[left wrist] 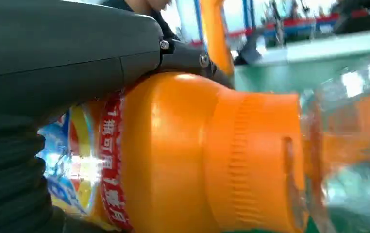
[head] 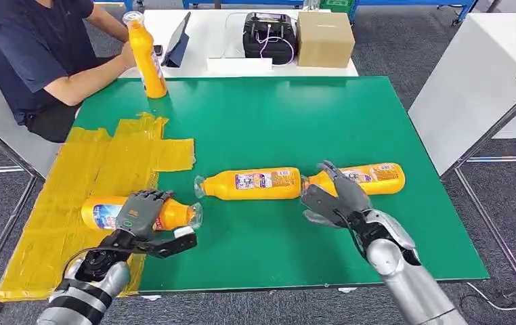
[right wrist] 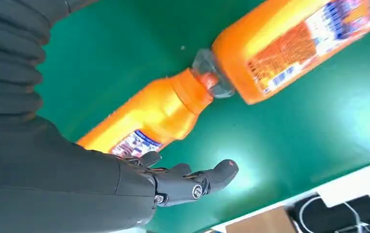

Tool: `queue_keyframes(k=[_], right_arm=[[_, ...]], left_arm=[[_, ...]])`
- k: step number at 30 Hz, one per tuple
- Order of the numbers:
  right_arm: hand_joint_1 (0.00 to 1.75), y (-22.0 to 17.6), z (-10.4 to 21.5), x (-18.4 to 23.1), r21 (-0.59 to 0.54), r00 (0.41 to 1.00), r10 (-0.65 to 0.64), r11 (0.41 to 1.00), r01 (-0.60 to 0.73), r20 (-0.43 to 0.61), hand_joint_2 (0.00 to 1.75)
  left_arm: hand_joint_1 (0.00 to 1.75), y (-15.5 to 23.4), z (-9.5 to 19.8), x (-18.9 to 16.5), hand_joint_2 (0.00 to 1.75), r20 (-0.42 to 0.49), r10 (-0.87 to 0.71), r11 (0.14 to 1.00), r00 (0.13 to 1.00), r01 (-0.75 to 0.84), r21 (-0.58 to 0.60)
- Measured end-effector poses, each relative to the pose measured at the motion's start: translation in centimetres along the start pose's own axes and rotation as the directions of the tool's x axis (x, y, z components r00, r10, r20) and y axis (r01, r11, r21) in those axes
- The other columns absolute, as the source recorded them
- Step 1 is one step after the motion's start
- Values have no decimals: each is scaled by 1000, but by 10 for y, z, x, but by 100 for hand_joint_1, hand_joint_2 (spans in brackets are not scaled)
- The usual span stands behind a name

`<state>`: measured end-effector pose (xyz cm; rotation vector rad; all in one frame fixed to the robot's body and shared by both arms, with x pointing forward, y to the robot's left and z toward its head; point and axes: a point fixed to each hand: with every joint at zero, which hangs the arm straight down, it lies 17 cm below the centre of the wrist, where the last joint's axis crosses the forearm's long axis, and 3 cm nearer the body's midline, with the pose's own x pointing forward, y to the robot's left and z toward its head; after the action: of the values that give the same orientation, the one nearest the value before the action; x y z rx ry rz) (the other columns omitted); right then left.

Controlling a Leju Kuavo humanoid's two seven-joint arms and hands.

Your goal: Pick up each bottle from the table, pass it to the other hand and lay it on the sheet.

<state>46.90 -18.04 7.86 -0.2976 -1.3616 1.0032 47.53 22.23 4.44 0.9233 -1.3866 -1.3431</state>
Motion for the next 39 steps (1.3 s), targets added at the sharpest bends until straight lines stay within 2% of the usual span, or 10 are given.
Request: queue_keyframes(k=[6, 12, 17, 21, 23, 31, 33, 39], right_arm=[[0, -3, -29, 2, 11, 996, 80, 997, -80, -35, 175], [0, -29, -58, 48, 0, 983, 181, 983, -181, -11, 175], [0, -22, -72, 78, 15, 977, 211, 977, -212, 22, 175], [0, -9, -78, 86, 37, 975, 222, 974, -223, 31, 175], [0, -1, -80, 85, 53, 974, 223, 973, -224, 26, 175], [0, 27, -83, 58, 133, 967, 255, 959, -251, -18, 175], [0, 40, -81, 43, 171, 965, 260, 953, -251, -35, 175], [0, 62, -75, -2, 203, 951, 295, 941, -272, -96, 175]], left_arm=[[0, -17, -5, 3, 175, 41, 95, 989, 995, -90, -119], [0, -8, -8, 8, 175, 91, 308, 926, 947, -276, -259], [0, 11, 0, 21, 175, 152, 498, 843, 854, -436, -316], [0, 39, 4, 28, 175, 191, 644, 757, 741, -580, -302], [0, 53, 7, 30, 175, 207, 690, 721, 694, -632, -284], [0, 109, 23, 54, 175, 296, 860, 489, 415, -835, -252], [0, 112, 26, 56, 175, 286, 886, 435, 364, -866, -246], [0, 103, 39, 63, 175, 287, 911, 370, 297, -895, -247]])
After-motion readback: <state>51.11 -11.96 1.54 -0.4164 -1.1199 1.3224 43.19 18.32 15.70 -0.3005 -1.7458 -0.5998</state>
